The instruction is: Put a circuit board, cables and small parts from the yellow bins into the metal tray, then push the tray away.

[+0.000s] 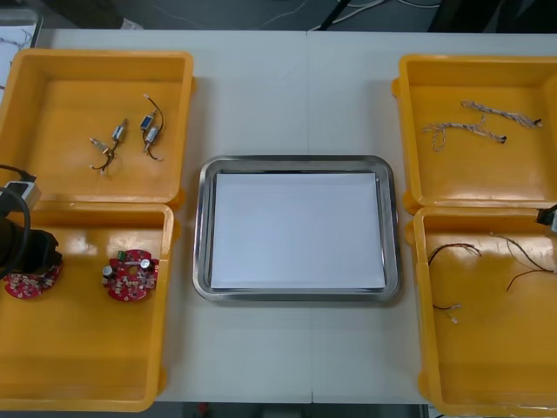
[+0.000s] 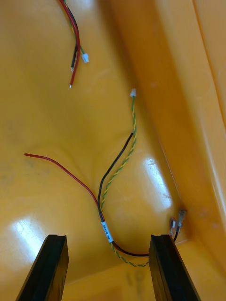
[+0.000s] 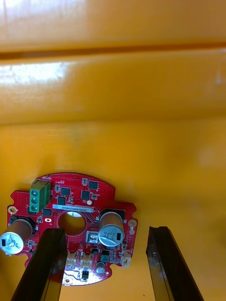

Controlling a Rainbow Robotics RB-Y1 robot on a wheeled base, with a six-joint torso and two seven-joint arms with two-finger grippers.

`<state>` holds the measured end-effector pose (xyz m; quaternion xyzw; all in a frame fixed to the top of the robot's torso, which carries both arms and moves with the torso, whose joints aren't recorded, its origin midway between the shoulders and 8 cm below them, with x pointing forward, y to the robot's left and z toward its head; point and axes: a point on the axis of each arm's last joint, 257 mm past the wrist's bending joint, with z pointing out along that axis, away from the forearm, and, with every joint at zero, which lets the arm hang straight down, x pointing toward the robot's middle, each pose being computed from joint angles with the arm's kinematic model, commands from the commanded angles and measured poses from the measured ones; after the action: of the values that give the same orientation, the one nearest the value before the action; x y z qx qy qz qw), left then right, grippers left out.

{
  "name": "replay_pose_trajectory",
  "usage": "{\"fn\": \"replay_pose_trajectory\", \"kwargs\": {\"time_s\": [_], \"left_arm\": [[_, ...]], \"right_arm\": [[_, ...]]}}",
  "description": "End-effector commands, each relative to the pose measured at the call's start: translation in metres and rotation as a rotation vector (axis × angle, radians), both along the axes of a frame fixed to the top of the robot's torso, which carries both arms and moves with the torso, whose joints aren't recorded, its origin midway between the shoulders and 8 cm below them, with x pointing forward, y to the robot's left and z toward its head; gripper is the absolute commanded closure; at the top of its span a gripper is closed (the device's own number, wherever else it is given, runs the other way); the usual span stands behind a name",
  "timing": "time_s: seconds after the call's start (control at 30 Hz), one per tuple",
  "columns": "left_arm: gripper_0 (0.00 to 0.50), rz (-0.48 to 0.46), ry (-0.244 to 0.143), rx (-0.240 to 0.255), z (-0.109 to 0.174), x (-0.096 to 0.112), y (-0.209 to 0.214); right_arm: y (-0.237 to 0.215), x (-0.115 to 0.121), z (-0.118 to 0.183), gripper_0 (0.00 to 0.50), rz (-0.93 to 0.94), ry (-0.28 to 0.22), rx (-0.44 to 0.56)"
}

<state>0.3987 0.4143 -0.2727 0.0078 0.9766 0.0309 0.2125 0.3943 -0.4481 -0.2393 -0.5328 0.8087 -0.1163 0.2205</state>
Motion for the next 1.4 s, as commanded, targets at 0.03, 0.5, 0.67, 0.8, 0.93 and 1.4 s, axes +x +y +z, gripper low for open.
{"fn": "replay_pose_trajectory", "kwargs": {"time_s": [0.03,0.5,0.67,0.8,0.93,1.4], "left_arm": [[0.000,-0.041,-0.031,0.024,-0.001,-0.002,0.000],[0.002,-0.046,-0.028,0.019,-0.008,-0.004,-0.004],[0.040,-0.047,-0.026,0.019,-0.010,-0.004,-0.006],[0.086,-0.049,-0.021,0.023,-0.012,-0.005,-0.007],[0.118,-0.052,-0.019,0.028,-0.014,-0.006,-0.007],[0.215,-0.048,-0.020,0.040,-0.019,-0.005,-0.008]], "right_arm": [[-0.012,-0.002,-0.019,0.000,-0.004,0.001,-0.020],[-0.015,0.002,-0.056,0.000,-0.001,0.005,-0.053],[-0.012,0.002,-0.063,0.000,0.012,0.008,-0.063],[-0.015,0.004,-0.070,0.000,0.005,0.008,-0.068],[-0.020,0.006,-0.072,0.000,-0.006,0.011,-0.072],[-0.006,0.012,-0.078,0.000,0.022,0.002,-0.060]]}}
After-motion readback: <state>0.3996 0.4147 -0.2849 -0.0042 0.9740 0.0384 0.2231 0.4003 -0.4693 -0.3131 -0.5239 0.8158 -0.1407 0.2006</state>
